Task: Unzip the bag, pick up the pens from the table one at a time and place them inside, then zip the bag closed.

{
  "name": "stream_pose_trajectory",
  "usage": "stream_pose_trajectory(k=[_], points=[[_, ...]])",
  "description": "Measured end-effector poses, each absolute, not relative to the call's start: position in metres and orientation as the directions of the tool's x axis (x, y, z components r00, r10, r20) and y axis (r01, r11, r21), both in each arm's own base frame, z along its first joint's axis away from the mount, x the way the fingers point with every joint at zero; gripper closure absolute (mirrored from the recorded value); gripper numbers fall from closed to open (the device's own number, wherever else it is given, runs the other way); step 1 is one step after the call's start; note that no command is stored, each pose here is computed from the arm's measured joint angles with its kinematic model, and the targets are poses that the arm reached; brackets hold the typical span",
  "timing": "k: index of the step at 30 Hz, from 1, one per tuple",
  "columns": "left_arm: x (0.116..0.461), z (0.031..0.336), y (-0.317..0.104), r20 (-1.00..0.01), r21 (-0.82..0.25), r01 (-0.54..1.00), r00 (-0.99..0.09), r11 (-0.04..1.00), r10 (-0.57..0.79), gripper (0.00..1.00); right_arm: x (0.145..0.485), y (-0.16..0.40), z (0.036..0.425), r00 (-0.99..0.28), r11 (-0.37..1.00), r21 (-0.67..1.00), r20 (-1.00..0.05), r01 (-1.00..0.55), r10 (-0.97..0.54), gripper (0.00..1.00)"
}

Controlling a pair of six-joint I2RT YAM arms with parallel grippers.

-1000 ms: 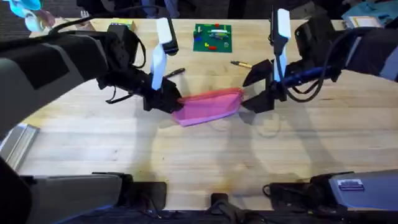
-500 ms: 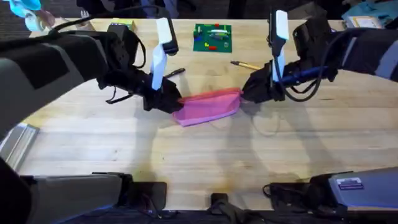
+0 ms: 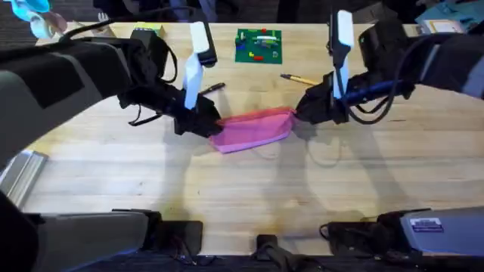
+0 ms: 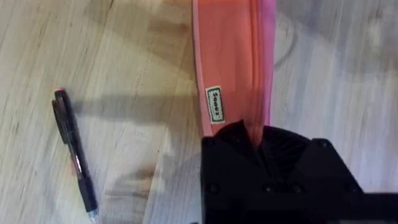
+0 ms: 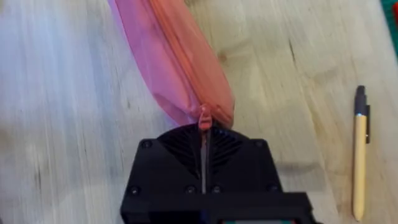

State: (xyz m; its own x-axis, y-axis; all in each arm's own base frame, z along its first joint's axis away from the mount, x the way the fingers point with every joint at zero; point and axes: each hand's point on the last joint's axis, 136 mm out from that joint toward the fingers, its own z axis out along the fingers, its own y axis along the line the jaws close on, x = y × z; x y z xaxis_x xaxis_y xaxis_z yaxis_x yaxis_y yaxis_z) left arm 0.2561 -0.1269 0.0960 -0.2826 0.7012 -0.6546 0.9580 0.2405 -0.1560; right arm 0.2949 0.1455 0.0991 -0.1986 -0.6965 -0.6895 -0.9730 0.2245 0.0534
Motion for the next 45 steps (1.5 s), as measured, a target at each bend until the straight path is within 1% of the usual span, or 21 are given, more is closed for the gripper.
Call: stream_pose_trajectory(k=[7, 18, 31, 40, 45], points=[[0.256, 0.096, -0.127, -0.654, -0.156, 0.958, -0.283, 0.241, 0.702, 0.959, 0.292, 0.145, 0.124, -0.149, 0.224, -0.014, -0.707, -0.974, -0.691, 0.971], [0.256, 0.096, -0.127, -0.653, -0.155, 0.958, -0.283, 0.241, 0.703, 0.959, 0.287, 0.154, 0.131, -0.137, 0.2, 0.003, -0.739, -0.98, -0.66, 0.971], [0.256, 0.096, -0.126, -0.652, -0.156, 0.958, -0.283, 0.241, 0.703, 0.959, 0.271, 0.188, 0.135, -0.039, 0.082, -0.021, -0.749, -0.996, -0.661, 0.971], [0.256, 0.095, -0.126, -0.651, -0.158, 0.957, -0.285, 0.241, 0.704, 0.959, 0.264, 0.216, 0.139, 0.066, -0.008, -0.079, -0.759, -0.997, -0.648, 0.971], [0.256, 0.095, -0.126, -0.651, -0.157, 0.958, -0.285, 0.241, 0.704, 0.959, 0.263, 0.233, 0.142, 0.115, -0.035, -0.121, -0.757, -0.992, -0.643, 0.971]])
